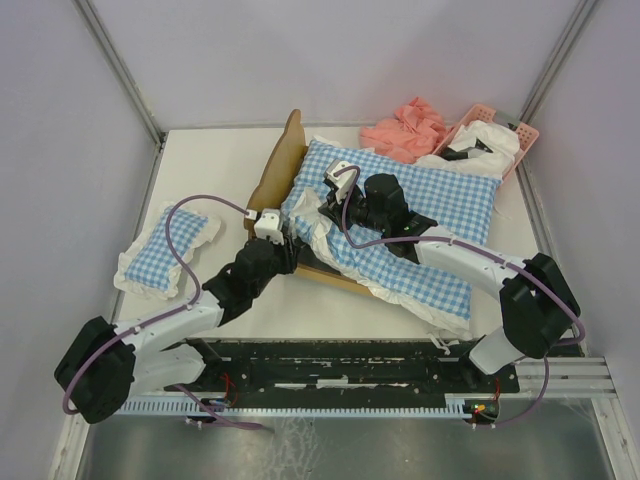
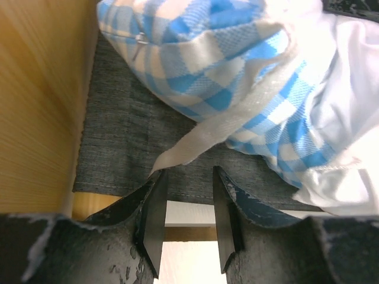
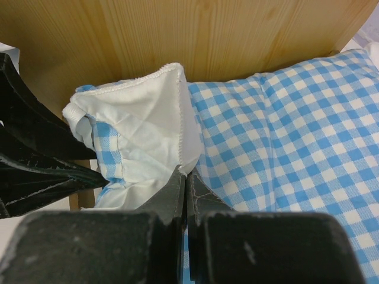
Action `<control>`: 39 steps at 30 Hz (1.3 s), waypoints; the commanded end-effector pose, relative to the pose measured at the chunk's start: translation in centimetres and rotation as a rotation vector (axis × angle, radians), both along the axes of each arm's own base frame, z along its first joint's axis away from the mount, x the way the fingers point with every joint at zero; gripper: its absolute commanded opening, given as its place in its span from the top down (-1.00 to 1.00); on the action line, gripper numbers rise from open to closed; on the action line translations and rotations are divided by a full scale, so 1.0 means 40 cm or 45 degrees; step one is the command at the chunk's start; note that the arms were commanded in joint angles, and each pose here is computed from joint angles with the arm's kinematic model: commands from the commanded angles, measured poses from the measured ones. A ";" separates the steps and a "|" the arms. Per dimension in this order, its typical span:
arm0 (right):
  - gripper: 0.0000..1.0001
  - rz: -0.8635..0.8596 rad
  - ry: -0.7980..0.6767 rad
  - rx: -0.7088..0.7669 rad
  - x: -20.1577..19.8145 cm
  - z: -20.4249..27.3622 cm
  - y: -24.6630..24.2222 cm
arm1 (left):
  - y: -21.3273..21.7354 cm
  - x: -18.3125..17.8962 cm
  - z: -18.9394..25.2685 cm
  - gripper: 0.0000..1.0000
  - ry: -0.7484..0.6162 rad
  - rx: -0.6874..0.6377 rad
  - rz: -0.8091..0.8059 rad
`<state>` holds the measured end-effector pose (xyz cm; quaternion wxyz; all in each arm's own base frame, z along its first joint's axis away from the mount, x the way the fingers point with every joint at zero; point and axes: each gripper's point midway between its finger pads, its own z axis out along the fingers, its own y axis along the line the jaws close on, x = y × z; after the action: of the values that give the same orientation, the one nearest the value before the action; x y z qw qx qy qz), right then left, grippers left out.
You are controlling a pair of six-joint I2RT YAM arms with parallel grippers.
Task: Set up the pet bed
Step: Cross the ropes on the bed frame.
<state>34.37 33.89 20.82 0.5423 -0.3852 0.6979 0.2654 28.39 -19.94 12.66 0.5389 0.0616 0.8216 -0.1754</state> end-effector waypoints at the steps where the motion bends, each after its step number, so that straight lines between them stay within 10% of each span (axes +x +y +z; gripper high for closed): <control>1: 0.96 -0.005 -0.060 0.069 0.023 0.070 0.013 | 0.014 0.034 0.044 0.13 -0.114 -0.049 0.097; 19: 0.95 0.002 -0.045 0.078 0.021 0.067 0.017 | -0.009 0.066 0.020 0.11 -0.172 -0.067 0.093; 31: 0.95 -0.003 -0.031 0.089 0.022 0.067 0.019 | 0.009 0.063 0.005 0.48 -0.195 -0.039 0.115; 39: 0.96 -0.005 -0.029 0.092 0.022 0.067 0.020 | 0.005 0.072 -0.006 0.30 -0.176 -0.024 0.123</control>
<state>34.33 34.16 20.58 0.5354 -0.3780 0.7035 0.2749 30.29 -19.64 10.98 0.5780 0.0356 0.7998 -0.1580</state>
